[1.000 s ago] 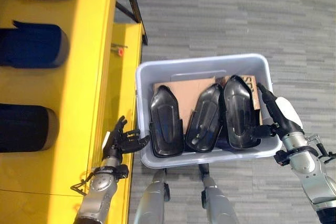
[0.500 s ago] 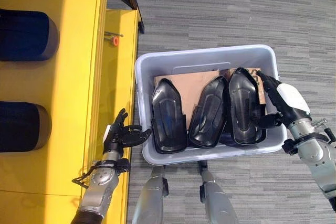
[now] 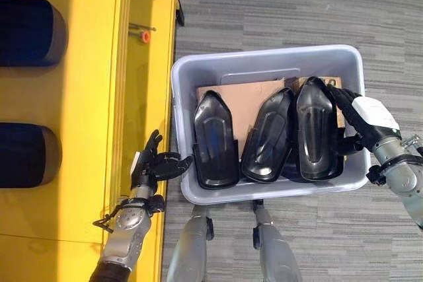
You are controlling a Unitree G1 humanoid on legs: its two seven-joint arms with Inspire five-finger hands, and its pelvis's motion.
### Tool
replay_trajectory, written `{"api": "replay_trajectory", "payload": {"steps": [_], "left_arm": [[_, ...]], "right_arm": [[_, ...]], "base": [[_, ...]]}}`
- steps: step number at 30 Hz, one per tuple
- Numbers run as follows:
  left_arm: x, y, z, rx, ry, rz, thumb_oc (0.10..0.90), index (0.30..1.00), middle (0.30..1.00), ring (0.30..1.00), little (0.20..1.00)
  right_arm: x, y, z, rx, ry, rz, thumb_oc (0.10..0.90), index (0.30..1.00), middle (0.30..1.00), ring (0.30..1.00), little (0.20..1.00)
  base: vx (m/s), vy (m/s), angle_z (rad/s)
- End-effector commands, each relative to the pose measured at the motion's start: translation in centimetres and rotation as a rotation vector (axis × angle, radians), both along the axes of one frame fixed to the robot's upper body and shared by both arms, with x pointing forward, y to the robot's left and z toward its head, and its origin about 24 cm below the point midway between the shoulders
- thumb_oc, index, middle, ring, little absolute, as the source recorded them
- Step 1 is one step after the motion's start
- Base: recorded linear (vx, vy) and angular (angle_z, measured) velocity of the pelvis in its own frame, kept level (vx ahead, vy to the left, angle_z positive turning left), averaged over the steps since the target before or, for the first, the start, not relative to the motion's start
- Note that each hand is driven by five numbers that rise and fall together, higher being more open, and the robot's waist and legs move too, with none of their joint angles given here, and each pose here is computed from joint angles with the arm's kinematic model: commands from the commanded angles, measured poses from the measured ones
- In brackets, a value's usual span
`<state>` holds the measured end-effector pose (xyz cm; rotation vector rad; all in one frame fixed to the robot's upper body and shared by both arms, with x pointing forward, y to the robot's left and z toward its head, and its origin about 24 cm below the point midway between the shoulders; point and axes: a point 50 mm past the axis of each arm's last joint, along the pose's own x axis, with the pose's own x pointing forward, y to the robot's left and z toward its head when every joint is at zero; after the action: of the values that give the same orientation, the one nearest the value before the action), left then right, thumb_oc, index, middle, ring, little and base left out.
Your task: Move parts from the plastic box to the shelf.
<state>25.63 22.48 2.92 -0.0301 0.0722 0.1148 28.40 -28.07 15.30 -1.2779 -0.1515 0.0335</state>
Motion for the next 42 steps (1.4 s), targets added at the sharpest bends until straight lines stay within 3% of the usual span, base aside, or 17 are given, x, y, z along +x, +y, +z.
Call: {"api": "replay_trajectory", "payload": {"steps": [1,14,22,42], "left_arm": [[-0.6,-2.4,-1.3,-0.019,0.050,-0.118,0.900,1.000,1.000,1.000,1.000],[-0.5,-2.6,-1.1,-0.030,0.041,-0.117,0.900,1.000,1.000,1.000,1.000],[-0.3,-2.7,-0.8,-0.034,0.028,-0.118,0.900,1.000,1.000,1.000,1.000],[0.1,-3.9,-0.3,-0.065,-0.002,-0.159,0.900,1.000,1.000,1.000,1.000]], "right_arm": [[1.1,-0.2,4.2,-0.027,-0.128,0.013,0.900,1.000,1.000,1.000,1.000],[2.0,0.4,2.2,-0.001,-0.044,0.021,0.900,1.000,1.000,1.000,1.000],[3.5,-0.8,1.3,-0.018,0.005,-0.064,0.900,1.000,1.000,1.000,1.000],[7.7,-3.3,8.1,-0.075,-0.146,-0.276,0.900,1.000,1.000,1.000,1.000]], "base": [[-0.01,-0.036,-0.01],[0.00,-0.004,0.02],[0.00,-0.012,0.05],[0.00,0.000,0.01]]}}
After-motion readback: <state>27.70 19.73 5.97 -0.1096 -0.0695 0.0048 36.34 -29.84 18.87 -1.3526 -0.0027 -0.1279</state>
